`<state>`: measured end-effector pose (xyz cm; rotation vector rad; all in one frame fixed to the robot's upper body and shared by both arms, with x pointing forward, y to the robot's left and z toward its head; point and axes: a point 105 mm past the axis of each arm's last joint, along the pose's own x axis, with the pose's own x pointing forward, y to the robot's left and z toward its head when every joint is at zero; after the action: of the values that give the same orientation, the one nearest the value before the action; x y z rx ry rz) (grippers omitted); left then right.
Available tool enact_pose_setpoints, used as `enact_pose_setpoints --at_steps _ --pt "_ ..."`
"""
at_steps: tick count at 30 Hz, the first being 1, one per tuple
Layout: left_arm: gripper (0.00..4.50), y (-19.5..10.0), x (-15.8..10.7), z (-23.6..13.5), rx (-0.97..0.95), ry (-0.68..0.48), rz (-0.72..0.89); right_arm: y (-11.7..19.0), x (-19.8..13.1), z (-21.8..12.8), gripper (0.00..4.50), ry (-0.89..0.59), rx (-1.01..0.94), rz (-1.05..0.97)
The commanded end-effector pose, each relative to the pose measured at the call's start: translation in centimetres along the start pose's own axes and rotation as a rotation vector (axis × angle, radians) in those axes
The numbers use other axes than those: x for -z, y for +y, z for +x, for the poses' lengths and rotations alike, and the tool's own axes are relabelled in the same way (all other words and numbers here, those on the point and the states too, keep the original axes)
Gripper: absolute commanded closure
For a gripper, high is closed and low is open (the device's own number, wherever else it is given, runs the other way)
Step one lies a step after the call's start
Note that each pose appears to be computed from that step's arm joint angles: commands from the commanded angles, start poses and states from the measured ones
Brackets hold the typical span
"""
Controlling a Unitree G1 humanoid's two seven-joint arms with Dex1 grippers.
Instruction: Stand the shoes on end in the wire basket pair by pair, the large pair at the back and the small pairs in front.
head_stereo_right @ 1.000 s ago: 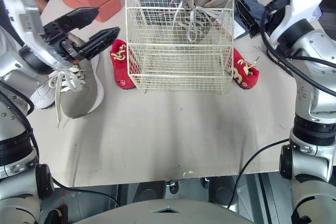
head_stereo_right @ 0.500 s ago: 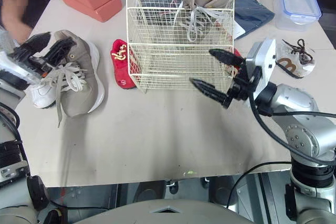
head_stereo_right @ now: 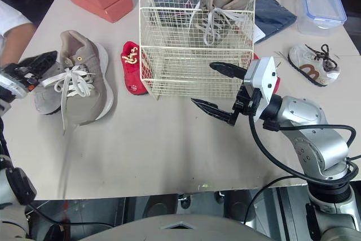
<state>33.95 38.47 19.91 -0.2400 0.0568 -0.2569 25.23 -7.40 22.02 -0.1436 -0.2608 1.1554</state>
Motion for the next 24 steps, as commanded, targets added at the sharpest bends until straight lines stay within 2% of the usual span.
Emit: enact_pose_setpoints --at_steps 1,11,21,24 --pt "0.0 -0.3 -0.4 0.0 0.054 0.083 0.012 0.2 -1.0 0.2 0.05 -0.041 -0.013 -0.049" --pt "0.0 -0.9 0.5 0.1 0.111 0.31 0.106 0.3 -0.9 0.3 0.05 -0.049 0.015 -0.057" --pt "0.0 -3.2 -1.9 1.1 0.204 0.321 0.171 0.3 -0.8 0.6 0.05 -0.062 0.023 -0.056" --pt "0.0 -2.9 -1.7 0.9 0.189 0.361 0.179 0.3 -0.8 0.7 0.05 -0.068 0.024 -0.055"
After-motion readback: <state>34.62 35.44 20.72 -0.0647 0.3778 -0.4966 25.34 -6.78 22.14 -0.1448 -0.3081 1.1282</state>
